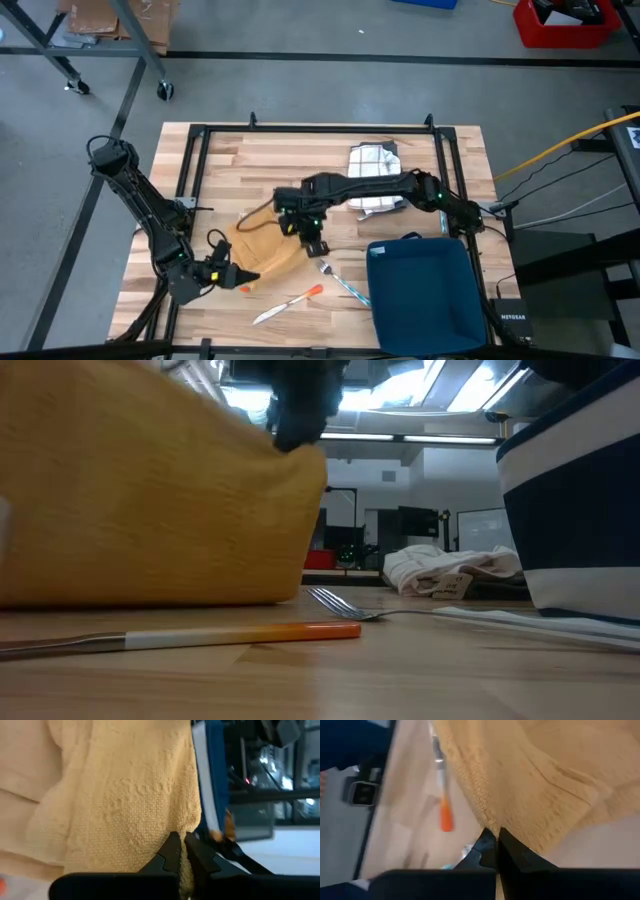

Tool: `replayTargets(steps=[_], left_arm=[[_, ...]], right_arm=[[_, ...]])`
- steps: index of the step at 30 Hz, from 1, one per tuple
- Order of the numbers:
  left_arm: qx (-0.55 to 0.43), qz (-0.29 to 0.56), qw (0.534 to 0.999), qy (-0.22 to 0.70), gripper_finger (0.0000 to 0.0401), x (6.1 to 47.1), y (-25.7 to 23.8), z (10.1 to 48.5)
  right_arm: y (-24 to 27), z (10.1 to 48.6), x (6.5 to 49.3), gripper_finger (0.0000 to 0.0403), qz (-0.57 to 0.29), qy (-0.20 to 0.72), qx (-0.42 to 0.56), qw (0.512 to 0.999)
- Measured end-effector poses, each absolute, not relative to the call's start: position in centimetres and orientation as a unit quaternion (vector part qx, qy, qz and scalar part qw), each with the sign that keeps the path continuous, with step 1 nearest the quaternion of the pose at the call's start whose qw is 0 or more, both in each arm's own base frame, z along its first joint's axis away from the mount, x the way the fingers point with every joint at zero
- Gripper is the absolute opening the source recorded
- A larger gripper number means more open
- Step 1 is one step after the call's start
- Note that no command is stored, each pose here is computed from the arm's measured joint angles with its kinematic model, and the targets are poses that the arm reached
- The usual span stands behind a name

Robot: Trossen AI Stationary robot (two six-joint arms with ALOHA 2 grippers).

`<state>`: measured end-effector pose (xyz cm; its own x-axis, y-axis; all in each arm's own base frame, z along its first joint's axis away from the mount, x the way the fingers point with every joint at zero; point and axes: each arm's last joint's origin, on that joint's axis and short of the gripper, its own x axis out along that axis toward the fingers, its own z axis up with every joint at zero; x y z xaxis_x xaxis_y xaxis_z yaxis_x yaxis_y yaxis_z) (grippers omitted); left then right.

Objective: Fold towel
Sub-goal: Fold the orange towel

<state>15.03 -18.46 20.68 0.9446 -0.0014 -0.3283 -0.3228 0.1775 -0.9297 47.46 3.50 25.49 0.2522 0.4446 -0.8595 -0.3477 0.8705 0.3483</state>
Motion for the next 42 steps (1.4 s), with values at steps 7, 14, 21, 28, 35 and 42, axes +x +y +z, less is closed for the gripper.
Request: replayTargets(steps=[7,14,21,28,35,42], left_arm=[[-0.659,0.043,0.735,0.153,0.0,14.8,-19.5,21.6],[-0.641,0.03,0.741,0.198,0.0,14.1,-20.2,21.0],[-0.615,0.052,0.748,0.244,0.0005,13.7,-19.9,19.9],[-0.619,0.103,0.732,0.263,0.0003,13.2,-19.4,18.9],[-0.63,0.143,0.715,0.266,0.0009,12.9,-18.9,18.4],[-0.611,0.197,0.716,0.273,0.0005,12.3,-18.0,17.5]], right_arm=[[7.7,25.4,47.0,0.0002,0.292,0.558,0.025,0.777],[10.4,25.5,46.9,0.0002,0.334,0.535,0.02,0.776],[10.7,25.7,47.5,0.0032,0.321,0.509,-0.003,0.798],[9.8,25.9,48.2,0.0041,0.287,0.489,-0.031,0.823],[8.0,25.9,49.4,0.0043,0.226,0.463,-0.067,0.855],[7.4,24.5,50.3,0.0044,0.198,0.46,-0.11,0.859]])
